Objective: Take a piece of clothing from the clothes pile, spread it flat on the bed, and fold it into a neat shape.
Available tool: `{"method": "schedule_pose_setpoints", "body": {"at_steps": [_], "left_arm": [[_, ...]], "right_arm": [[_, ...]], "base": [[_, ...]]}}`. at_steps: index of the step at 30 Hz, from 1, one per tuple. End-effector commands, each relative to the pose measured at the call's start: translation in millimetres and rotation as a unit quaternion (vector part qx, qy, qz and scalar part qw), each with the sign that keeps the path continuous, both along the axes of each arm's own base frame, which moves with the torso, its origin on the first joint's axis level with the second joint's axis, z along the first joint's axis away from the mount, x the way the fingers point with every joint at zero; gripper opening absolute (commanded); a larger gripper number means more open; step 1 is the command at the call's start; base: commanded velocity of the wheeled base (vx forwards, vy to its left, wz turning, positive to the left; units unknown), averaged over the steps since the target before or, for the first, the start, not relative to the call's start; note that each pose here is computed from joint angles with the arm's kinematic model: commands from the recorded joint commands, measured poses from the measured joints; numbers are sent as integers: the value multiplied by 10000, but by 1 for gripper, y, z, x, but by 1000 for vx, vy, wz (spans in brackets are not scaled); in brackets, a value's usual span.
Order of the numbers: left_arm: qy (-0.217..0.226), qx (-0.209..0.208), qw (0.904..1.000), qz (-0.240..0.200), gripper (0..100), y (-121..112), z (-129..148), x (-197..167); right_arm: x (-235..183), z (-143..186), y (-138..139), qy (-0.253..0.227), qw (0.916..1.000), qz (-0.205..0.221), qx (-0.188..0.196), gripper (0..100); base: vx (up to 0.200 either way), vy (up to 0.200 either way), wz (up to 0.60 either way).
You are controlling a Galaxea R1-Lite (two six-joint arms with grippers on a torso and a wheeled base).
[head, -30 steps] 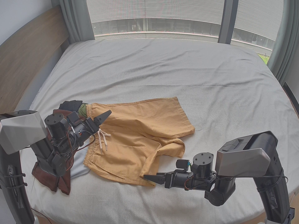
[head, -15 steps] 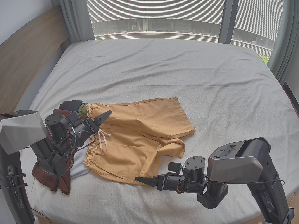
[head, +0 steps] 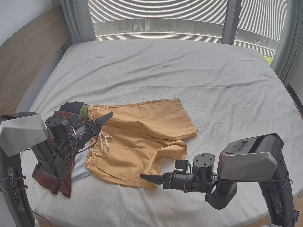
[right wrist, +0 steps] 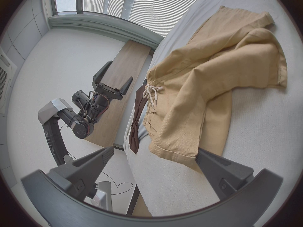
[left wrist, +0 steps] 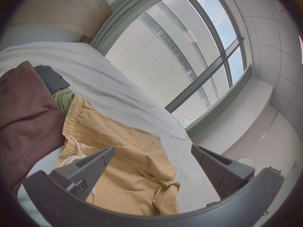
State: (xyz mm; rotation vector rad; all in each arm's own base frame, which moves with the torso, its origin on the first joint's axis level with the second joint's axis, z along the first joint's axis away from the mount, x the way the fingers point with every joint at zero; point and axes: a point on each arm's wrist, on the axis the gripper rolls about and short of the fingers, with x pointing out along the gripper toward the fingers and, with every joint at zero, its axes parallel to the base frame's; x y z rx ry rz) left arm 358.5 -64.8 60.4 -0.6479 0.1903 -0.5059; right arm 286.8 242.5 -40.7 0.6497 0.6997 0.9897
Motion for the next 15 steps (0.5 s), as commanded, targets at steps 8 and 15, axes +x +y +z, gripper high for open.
{"method": "schedule_pose_setpoints", "body": {"at_steps": [8,15], "left_arm": [[18,0,10000,-1,100,0,-1,0],[10,-1,10000,-1,100,0,-1,0]], "right_arm": [[6,10,-9,-82,9998,-144,60,100],[9,6,-10,-76,9998,-182,55,100]], "base": [[0,0,0],[0,0,0]]}}
